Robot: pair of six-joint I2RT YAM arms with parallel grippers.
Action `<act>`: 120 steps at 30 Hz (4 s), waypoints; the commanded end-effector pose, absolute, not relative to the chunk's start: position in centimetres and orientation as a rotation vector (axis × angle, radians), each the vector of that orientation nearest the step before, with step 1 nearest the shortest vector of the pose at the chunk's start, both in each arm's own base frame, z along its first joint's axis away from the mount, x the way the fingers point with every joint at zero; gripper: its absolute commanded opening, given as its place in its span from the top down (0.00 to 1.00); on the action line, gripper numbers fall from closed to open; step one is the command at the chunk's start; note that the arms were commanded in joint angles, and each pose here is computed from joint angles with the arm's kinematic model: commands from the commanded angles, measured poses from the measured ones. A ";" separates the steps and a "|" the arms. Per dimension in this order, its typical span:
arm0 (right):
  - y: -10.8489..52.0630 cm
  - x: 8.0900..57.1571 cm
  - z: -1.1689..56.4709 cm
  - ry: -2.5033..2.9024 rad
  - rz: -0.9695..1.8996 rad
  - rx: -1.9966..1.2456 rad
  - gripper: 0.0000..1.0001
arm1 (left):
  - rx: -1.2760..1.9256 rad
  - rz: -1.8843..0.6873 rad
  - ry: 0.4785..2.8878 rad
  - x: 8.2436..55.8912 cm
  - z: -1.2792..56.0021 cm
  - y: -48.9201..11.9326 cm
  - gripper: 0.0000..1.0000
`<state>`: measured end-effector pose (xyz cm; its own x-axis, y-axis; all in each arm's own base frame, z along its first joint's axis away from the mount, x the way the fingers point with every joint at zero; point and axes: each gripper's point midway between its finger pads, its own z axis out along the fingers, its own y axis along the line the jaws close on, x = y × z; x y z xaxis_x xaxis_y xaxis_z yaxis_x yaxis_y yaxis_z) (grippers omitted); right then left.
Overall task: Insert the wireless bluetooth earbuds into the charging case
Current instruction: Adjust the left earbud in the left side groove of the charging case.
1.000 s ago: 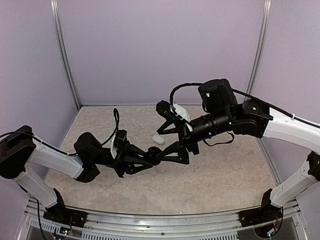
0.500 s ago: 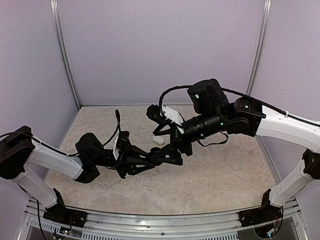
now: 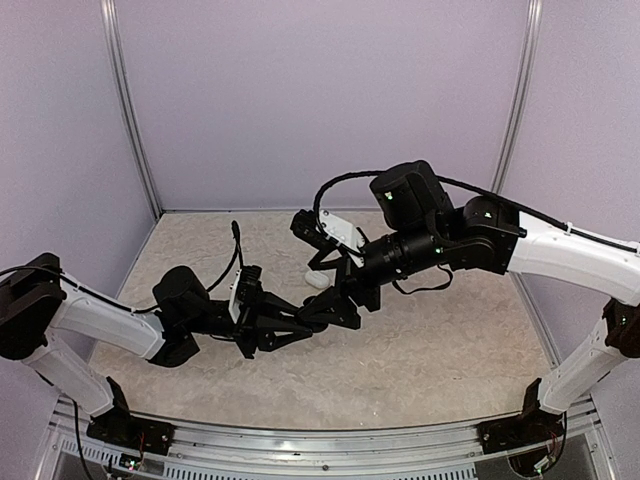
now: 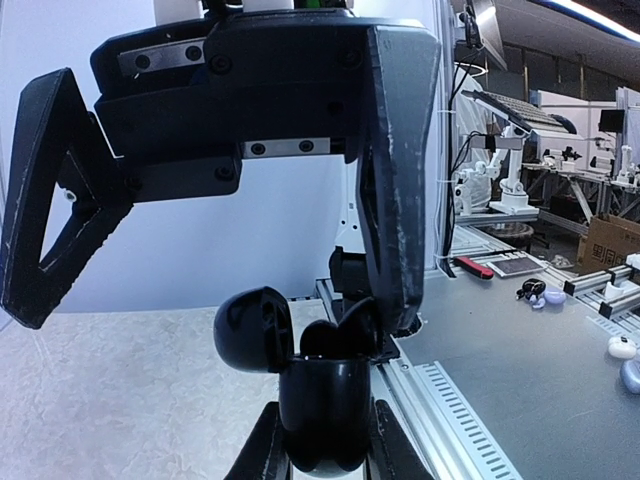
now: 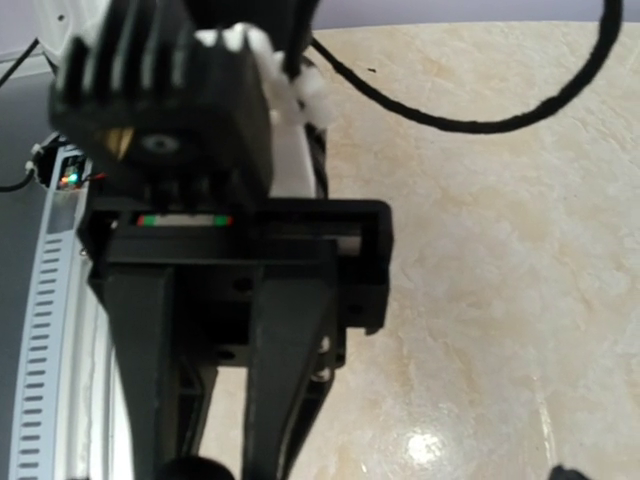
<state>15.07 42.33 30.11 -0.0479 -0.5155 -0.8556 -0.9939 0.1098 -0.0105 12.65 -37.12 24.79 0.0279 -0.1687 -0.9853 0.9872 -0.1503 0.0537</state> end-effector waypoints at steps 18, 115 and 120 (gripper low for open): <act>40.9 18.5 29.3 1.772 0.670 -1.388 0.03 | 1.222 -1.334 0.917 12.2 26.2 -37.1 0.98; 42.3 14.8 30.6 1.664 0.733 -1.519 0.06 | 1.226 -1.360 0.914 12.1 25.9 -37.1 0.98; 42.2 15.4 31.0 1.675 0.753 -1.486 0.06 | 1.229 -1.359 0.912 12.0 25.8 -37.1 0.98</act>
